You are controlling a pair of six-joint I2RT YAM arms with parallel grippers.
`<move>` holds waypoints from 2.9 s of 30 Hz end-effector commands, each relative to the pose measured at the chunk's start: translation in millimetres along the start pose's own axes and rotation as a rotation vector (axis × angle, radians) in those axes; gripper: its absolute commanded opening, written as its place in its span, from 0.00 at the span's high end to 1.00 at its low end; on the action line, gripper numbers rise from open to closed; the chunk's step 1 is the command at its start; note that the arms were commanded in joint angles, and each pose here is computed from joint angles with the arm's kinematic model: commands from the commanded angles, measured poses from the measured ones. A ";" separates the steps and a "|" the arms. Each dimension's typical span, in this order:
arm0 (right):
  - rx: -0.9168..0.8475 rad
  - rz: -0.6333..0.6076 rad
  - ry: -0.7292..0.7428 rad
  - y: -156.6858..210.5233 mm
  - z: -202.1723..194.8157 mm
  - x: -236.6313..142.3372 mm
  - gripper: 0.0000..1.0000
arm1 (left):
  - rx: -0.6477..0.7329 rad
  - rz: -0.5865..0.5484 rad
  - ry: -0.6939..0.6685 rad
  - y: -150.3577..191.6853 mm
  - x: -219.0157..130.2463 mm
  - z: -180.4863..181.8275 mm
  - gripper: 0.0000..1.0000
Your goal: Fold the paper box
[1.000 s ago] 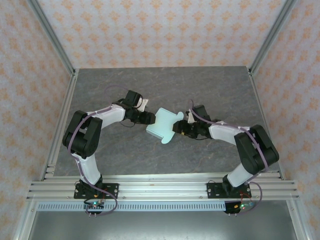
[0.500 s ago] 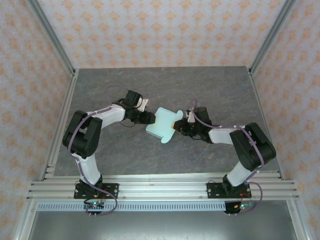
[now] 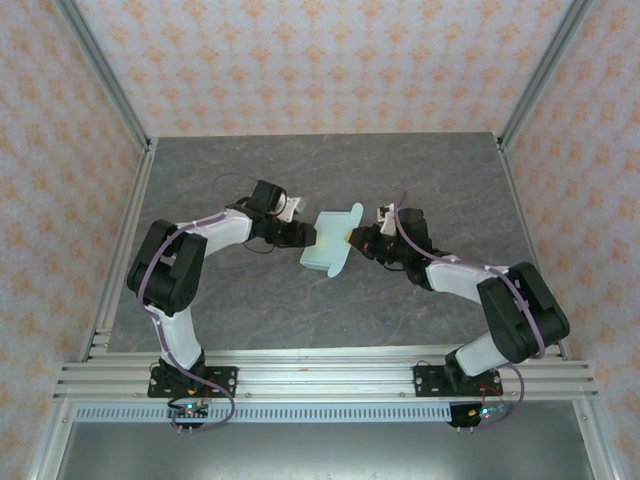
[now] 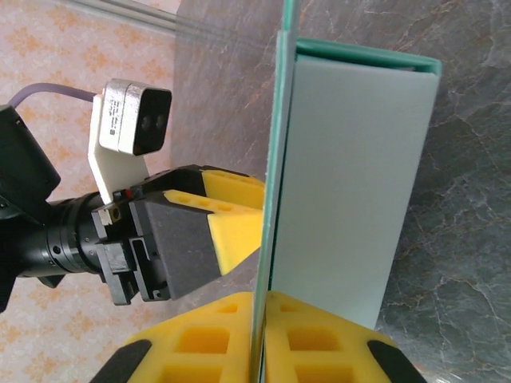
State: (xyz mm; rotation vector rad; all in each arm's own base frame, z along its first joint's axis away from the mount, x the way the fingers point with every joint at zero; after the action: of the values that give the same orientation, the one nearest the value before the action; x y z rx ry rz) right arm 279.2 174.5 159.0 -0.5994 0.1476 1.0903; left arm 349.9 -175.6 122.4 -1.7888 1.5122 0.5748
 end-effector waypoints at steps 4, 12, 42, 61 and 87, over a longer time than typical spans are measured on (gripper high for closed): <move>0.057 -0.042 0.062 -4.5 10.0 -10.2 0.92 | 0.013 0.061 0.042 5.6 21.8 -11.9 0.44; 0.121 -0.064 0.209 -5.7 24.7 -16.4 0.92 | 0.036 0.088 0.053 4.3 36.3 -19.2 0.43; 0.139 -0.081 0.419 -37.4 44.3 1.8 0.91 | 0.071 0.088 0.102 -8.7 61.1 -25.2 0.40; 0.106 -0.032 0.599 -50.6 34.9 20.2 0.91 | 0.163 -0.131 -0.150 -33.7 19.4 -28.6 0.34; 0.070 -0.021 0.604 -60.9 47.6 28.7 0.94 | 0.461 -0.386 -0.188 20.2 -39.0 -22.3 0.30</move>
State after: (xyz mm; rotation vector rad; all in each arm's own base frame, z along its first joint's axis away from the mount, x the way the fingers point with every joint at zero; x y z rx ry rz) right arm 337.2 202.1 210.6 -0.8118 0.6672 0.8592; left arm 322.7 -162.6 144.0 -1.6119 1.0817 0.3356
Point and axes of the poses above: each hand's point on the last joint's axis, 136 mm out from that joint toward the fingers, its own x axis out along the fingers, its own z axis along the line the jaws close on, y = z × x, the point moved 9 cm from there along -x, back along the fingers, and after that the axes turned 8 degrees about -x, right-handed, at the moved point
